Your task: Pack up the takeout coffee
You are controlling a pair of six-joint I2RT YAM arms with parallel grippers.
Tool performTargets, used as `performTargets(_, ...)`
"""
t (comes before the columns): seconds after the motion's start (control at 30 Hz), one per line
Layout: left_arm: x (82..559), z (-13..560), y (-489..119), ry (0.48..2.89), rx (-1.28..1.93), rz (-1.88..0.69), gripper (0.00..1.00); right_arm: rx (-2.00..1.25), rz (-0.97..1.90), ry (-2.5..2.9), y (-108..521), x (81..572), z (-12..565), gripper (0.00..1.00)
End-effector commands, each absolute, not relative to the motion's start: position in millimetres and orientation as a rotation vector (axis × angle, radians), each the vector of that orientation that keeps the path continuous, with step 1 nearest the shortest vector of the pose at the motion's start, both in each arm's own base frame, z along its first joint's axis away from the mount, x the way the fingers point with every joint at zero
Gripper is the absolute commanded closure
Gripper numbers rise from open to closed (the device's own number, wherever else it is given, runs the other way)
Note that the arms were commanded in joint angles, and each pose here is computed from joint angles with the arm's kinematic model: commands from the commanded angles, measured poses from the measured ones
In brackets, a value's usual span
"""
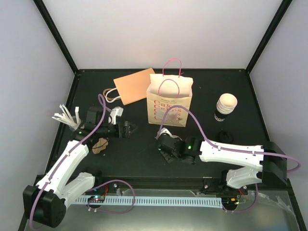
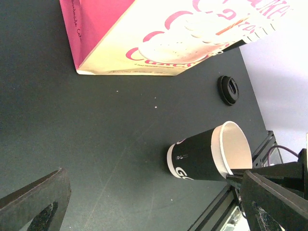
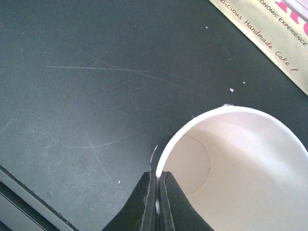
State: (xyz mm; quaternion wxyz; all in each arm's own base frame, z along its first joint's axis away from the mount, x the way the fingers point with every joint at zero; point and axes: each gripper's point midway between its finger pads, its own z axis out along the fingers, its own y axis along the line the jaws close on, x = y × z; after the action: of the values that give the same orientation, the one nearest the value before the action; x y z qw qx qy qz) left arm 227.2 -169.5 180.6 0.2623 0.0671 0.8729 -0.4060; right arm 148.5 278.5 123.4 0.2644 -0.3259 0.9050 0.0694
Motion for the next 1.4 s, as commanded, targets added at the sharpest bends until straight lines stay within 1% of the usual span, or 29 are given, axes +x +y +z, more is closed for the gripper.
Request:
performTargets(0.0,231.2,191.9,-170.2,2.337,0.179,-1.087,0.01,-0.873,0.198,2.398,285.4,154.0,134.3,0.94)
performTargets(0.2,233.2,195.8,-170.8,2.329,0.173,-1.089,0.01,-0.885,0.168,2.401,284.1,155.1,129.5,0.93)
performTargets(0.27,233.1,195.8,-170.3,2.329,0.171,-1.085,0.01,-0.887,0.161,2.398,283.9,155.5,129.2,0.92)
performTargets(0.37,233.2,195.3,-169.7,2.331,0.171,-1.079,0.01,-0.888,0.154,2.392,283.9,157.0,130.8,0.83)
performTargets(0.47,233.7,193.9,-169.1,2.335,0.170,-1.072,0.01,-0.884,0.147,2.386,283.1,158.1,133.3,0.77)
performTargets(0.53,234.3,193.3,-169.1,2.337,0.170,-1.069,0.01,-0.882,0.152,2.379,283.2,158.4,136.4,0.70)
performTargets(0.63,234.4,194.0,-169.6,2.338,0.169,-1.071,0.01,-0.878,0.163,2.376,283.4,158.2,141.1,0.68)
performTargets(0.67,234.9,194.7,-169.3,2.337,0.168,-1.069,0.01,-0.877,0.173,2.374,284.0,157.9,143.8,0.67)
performTargets(0.7,234.8,195.1,-169.4,2.337,0.168,-1.070,0.01,-0.875,0.181,2.371,284.6,157.5,146.7,0.61)
performTargets(0.77,235.2,196.3,-168.7,2.338,0.162,-1.065,0.01,-0.864,0.206,2.356,285.1,157.8,155.8,0.59)
performTargets(0.9,234.9,197.1,-167.0,2.339,0.160,-1.048,0.01,-0.840,0.256,2.320,284.0,158.2,175.0,0.27)
performTargets(0.97,234.9,197.7,-166.1,2.339,0.158,-1.040,0.01,-0.816,0.278,2.297,282.1,159.1,185.6,0.10)
performTargets(1.0,234.7,197.6,-165.3,2.340,0.154,-1.033,0.01,-0.807,0.287,2.288,280.9,159.3,189.7,0.03)
performTargets(1.03,234.9,197.8,-164.0,2.338,0.151,-1.023,0.01,-0.794,0.295,2.279,279.3,160.0,194.3,0.00)
performTargets(1.17,235.8,203.1,-160.5,2.316,0.144,-0.996,0.01,-0.725,0.298,2.254,270.3,166.1,208.9,0.00)
performTargets(1.37,235.3,205.5,-155.1,2.306,0.141,-0.952,0.01,-0.544,0.248,2.312,237.3,191.0,207.6,0.00)
